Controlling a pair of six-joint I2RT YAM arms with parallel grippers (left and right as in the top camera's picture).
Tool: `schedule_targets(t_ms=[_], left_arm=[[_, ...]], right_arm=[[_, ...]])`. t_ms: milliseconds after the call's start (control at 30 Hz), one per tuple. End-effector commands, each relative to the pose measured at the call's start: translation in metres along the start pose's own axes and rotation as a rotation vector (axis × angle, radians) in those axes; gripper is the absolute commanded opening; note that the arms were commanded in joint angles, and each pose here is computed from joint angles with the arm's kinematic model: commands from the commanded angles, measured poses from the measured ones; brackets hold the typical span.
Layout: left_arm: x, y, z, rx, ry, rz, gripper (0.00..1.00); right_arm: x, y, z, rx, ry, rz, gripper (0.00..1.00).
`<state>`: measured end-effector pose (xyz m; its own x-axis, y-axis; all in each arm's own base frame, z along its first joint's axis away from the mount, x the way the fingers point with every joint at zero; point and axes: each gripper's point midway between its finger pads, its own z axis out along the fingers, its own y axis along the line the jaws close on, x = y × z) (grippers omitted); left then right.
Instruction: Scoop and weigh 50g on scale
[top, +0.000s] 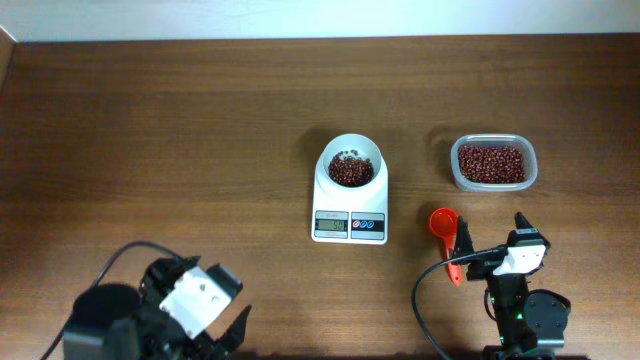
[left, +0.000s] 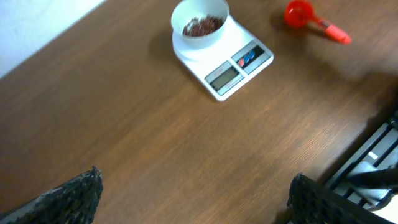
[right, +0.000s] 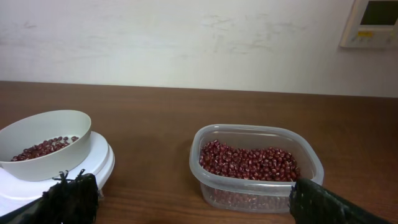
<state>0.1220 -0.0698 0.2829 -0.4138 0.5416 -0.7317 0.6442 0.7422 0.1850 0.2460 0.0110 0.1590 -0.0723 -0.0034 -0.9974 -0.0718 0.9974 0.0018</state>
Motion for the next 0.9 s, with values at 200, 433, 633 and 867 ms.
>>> schedule_targets(t_ms=[200,433,633,867], left_arm=[[-0.001,-0.042,-0.022,0.056,-0.245,0.031,0.99],[-0.004,-0.043,0.001,0.021,-0.422,0.112,0.99],[-0.002,-0.014,0.043,-0.057,-0.510,0.023,0.99],[0.003,0.026,0.084,-0.164,-0.607,-0.151,0.99]], right_arm=[[0.002,-0.001,0.000,0.007,0.000,-0.007,0.99],[0.002,-0.001,0.000,0.007,0.000,-0.007,0.99],[0.002,-0.001,0.000,0.007,0.000,-0.007,0.99],[0.002,-0.001,0.000,0.006,0.000,-0.007,0.99]])
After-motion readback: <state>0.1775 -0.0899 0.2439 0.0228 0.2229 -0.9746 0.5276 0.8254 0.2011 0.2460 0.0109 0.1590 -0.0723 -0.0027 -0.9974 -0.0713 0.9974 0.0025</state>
